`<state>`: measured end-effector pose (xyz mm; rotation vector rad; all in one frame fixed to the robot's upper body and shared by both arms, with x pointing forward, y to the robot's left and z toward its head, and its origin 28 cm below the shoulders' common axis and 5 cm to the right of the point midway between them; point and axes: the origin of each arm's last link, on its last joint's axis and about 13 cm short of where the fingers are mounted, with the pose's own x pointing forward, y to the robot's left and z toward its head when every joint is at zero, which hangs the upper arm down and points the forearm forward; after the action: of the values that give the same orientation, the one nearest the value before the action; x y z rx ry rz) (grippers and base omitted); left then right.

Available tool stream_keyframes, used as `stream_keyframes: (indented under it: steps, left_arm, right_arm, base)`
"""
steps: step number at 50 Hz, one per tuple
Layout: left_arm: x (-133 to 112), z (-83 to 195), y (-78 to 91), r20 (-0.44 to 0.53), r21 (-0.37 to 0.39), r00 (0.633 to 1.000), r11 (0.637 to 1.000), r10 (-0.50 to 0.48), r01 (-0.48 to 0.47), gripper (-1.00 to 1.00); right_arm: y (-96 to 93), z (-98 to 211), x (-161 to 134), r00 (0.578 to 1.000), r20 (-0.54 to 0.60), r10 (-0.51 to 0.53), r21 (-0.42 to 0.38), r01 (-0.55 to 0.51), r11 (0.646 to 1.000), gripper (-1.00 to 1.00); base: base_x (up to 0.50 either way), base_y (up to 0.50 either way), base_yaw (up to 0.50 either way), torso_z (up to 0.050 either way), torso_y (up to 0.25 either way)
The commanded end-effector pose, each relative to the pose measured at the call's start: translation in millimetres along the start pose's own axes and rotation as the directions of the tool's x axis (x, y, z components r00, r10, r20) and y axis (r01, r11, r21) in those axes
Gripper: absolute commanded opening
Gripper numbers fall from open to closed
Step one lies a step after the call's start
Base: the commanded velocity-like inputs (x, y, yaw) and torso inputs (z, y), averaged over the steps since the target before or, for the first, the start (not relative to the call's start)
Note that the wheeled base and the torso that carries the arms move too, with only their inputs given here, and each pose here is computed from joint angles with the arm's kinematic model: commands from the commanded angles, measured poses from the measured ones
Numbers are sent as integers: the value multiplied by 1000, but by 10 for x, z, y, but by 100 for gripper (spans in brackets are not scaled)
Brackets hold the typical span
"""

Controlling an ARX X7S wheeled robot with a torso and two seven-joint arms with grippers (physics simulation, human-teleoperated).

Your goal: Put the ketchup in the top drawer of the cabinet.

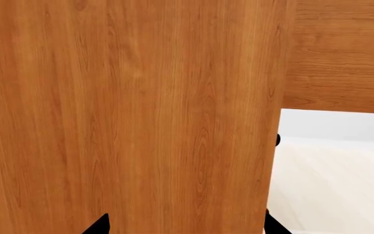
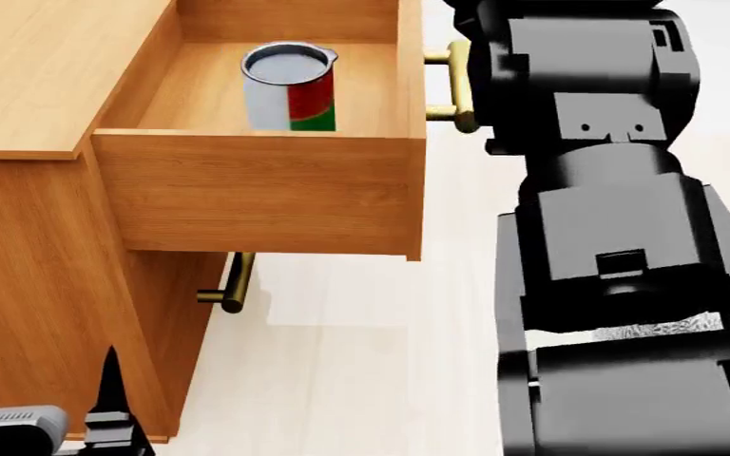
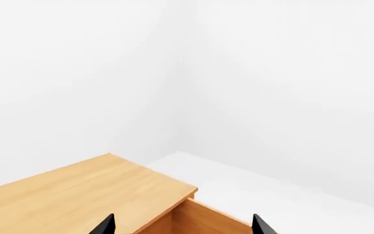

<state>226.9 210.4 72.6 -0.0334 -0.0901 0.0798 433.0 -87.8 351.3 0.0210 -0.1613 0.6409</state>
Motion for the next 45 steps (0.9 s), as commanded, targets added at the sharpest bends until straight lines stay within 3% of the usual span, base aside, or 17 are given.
stream_keyframes:
  steps: [1,12,29,33,45]
  left_arm:
    - [11,0,-4,-1,-1,1000,1000,-4,4,100]
    - [12,-2,4,-2,-1,1000,1000,-7,7,100]
    - [12,11,5,2,4,1000,1000,-1,1,100]
    - [10,0,9,1,4,1000,1000,1,-1,100]
    - [-19,3,13,5,6,1000,1000,1,-1,100]
  right_arm:
    - [-91,116,-60,994,76,-78,9,77,997,100]
    - [-3,132,-555,983,102,-152,23,151,988,100]
    - [126,99,-1024,970,159,-183,25,182,983,100]
    - [168,22,-1182,952,193,-237,10,239,971,100]
    - [159,-317,-1466,933,183,-311,65,304,951,100]
  base:
    - [0,0,0,0,0]
    - [0,0,0,0,0]
    - [0,0,0,0,0]
    - [0,0,0,0,0]
    - [0,0,0,0,0]
